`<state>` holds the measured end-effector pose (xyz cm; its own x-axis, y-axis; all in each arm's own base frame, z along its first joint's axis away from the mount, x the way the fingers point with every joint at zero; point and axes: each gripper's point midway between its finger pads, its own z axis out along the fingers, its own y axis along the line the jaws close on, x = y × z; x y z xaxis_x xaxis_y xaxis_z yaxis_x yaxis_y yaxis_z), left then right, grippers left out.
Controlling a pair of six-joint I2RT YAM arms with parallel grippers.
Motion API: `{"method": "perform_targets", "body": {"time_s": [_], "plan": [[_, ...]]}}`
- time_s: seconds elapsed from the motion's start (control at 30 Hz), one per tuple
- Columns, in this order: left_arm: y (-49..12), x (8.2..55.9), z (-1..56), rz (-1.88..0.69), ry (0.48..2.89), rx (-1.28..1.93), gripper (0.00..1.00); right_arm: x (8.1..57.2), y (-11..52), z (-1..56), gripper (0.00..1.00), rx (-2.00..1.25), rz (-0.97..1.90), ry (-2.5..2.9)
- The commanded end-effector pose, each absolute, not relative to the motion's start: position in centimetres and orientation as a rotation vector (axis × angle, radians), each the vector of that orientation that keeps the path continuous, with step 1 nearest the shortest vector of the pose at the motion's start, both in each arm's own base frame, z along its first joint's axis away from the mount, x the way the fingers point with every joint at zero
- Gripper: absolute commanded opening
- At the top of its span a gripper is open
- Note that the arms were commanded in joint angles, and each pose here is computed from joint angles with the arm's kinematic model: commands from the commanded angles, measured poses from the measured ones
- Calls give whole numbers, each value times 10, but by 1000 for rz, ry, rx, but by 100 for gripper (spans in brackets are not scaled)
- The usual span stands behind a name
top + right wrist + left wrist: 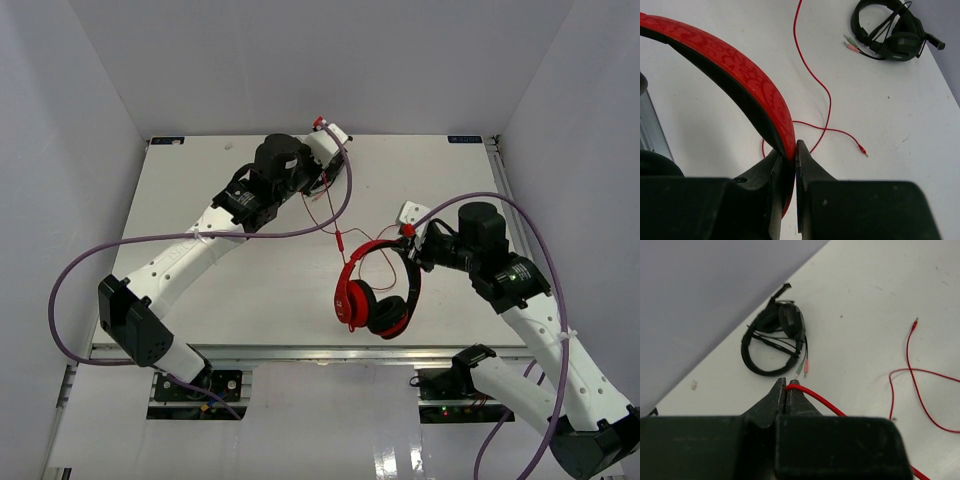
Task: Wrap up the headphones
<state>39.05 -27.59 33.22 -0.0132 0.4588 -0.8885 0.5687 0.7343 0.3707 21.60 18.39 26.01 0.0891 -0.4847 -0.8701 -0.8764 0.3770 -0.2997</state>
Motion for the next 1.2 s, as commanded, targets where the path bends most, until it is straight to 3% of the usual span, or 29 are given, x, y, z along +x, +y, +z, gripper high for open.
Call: {"method": "perform_targets", "body": {"time_s": [0.0, 0.27, 0.6, 0.83, 1.17], "plan": [[-270, 376, 343, -227, 1620, 767, 0, 200, 195, 304, 8, -1229, 589, 1472], [-285, 318, 307, -592, 1583, 733, 1, 220, 186, 350, 8, -1042, 600, 1498], [-314, 269, 292, -1044, 1448, 618, 17, 256, 180, 401, 8, -722, 797, 1591], [-345, 258, 275, -1148, 1439, 643, 33, 271, 173, 415, 8, -552, 958, 1643], [-367, 245, 237, -1206, 1484, 667, 38, 286, 156, 427, 8, -401, 973, 1651]]}}
